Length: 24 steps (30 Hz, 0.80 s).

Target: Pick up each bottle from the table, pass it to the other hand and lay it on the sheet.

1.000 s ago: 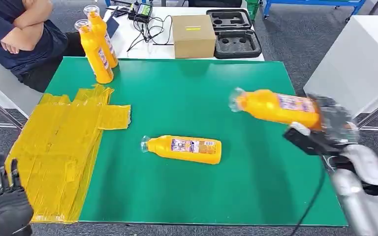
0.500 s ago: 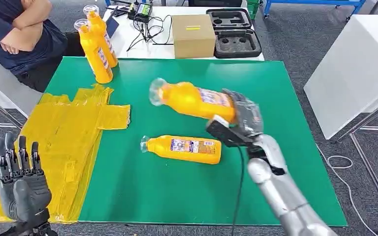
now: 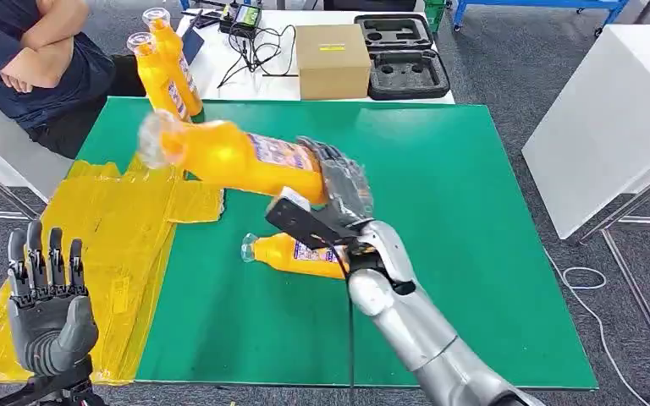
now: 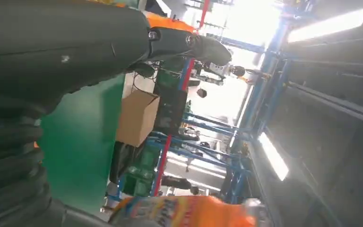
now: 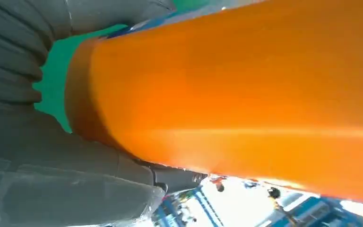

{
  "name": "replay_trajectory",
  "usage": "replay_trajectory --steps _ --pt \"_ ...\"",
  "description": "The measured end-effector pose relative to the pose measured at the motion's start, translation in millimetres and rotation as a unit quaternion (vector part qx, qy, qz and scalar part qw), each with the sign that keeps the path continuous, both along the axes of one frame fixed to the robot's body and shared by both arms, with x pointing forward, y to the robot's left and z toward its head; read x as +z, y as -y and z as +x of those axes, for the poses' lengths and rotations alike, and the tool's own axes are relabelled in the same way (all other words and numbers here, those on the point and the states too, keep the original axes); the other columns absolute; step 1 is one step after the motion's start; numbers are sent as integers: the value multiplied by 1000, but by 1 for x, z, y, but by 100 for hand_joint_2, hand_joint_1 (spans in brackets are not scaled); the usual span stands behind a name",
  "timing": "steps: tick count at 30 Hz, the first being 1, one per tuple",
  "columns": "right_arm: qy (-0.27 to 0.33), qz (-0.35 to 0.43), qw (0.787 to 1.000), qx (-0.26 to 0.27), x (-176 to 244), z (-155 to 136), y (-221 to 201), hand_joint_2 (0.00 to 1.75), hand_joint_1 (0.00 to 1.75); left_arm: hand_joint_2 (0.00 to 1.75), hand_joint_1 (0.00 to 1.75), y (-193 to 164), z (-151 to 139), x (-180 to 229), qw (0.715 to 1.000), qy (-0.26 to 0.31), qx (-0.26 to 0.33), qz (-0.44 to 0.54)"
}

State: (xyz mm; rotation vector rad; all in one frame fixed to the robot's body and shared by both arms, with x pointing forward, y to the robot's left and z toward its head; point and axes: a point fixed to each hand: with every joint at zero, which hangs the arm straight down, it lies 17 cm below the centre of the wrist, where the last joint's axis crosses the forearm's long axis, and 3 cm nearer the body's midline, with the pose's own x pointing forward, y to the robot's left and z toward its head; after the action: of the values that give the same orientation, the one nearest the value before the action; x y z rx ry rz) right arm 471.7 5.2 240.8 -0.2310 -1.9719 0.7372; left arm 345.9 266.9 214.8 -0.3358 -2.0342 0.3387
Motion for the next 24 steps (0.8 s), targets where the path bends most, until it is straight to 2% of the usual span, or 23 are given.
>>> replay_trajectory --steps 5,10,24 --pt "12 24 999 34 20 -24 -43 175 175 175 0 10 11 16 1000 17 -16 -10" --pt "22 32 998 51 24 -41 -64 175 175 175 0 24 15 26 999 28 -29 -14" --pt "-3 12 996 83 -9 -67 -100 175 175 175 0 51 27 40 997 44 -57 -19"
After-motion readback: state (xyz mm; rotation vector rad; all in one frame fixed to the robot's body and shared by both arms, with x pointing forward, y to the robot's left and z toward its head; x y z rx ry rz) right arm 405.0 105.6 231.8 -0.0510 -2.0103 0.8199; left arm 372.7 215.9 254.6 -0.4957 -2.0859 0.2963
